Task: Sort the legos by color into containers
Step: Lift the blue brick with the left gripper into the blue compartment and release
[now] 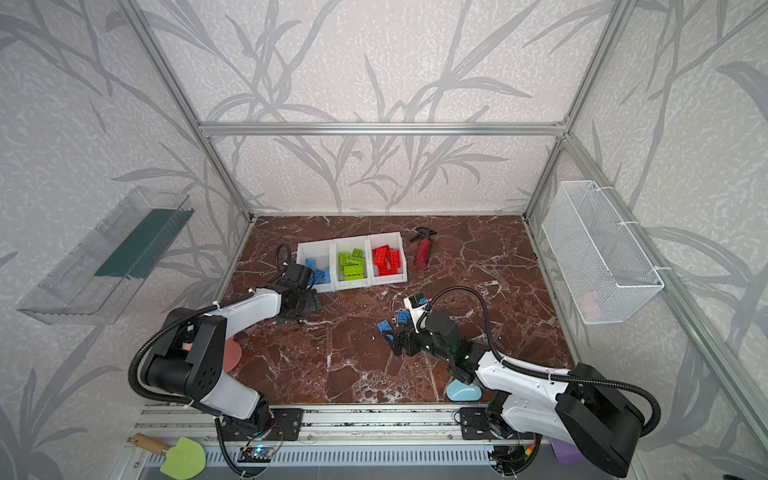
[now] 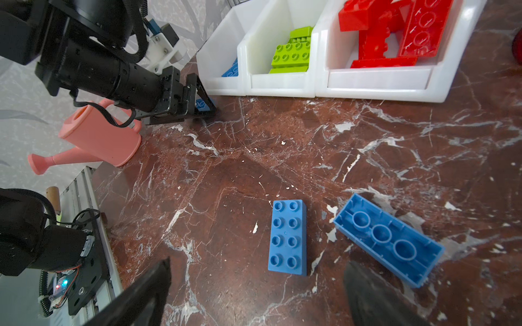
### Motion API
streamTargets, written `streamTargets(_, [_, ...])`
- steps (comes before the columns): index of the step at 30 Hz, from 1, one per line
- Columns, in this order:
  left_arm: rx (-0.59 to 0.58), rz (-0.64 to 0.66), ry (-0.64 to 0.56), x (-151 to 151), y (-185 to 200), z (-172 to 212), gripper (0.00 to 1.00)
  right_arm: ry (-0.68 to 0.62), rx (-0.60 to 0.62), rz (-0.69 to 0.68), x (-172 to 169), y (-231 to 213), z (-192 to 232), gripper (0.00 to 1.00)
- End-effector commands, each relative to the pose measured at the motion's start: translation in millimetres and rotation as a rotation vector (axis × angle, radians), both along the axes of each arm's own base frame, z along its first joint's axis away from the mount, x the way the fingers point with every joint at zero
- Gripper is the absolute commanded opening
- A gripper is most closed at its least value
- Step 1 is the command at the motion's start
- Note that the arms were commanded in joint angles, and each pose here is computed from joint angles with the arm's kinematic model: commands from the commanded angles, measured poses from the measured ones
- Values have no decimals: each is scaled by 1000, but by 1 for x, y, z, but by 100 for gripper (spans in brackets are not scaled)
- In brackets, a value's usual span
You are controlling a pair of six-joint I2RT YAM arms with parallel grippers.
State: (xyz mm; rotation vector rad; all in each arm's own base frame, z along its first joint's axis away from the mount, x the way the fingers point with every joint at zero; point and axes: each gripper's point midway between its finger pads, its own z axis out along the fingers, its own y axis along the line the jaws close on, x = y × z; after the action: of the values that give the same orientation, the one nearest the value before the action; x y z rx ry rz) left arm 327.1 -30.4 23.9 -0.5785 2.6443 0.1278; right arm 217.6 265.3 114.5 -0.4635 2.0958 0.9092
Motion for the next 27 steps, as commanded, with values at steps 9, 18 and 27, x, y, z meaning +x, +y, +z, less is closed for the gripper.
streamTargets(9, [31, 42, 15, 13, 13, -1, 85, -10, 31, 7, 7, 8, 9, 96])
streamTargets(18, [10, 39, 30, 17, 14, -3, 57, -9, 28, 10, 7, 8, 8, 96])
streamTargets(27, [39, 18, 8, 6, 11, 13, 52, -4, 25, 17, 7, 10, 7, 96])
